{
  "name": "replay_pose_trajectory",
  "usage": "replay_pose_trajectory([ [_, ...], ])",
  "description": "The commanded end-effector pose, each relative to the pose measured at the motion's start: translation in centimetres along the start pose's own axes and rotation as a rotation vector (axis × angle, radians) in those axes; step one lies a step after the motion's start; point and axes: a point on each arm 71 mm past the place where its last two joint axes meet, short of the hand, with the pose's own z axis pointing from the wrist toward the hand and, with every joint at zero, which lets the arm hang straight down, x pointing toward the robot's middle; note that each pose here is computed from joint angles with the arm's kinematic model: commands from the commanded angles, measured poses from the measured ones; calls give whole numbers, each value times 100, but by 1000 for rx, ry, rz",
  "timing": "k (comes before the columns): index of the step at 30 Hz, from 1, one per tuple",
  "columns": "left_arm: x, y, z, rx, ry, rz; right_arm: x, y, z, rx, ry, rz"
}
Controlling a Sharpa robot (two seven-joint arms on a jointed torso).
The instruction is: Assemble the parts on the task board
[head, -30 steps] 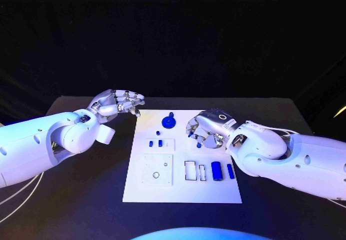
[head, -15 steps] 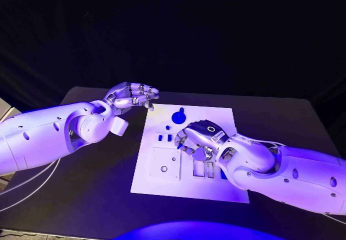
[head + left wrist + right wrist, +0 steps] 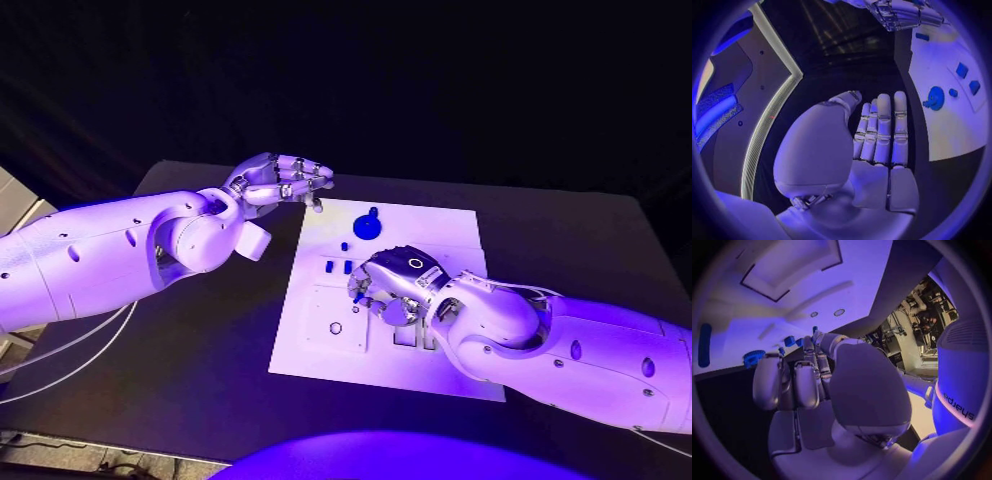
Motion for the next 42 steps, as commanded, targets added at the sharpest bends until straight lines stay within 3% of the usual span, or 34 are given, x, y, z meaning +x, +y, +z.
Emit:
replay_pose_trajectory([
  [1,28,-7,10,5,15,-13,37,17,3,-14,35,-21],
  [10,27,-5,11,3,16,-13,78,-1,-4,-7,63,-29],
  [42,39,0,12,-5,27,-17,161,1,44,14,84,-59],
])
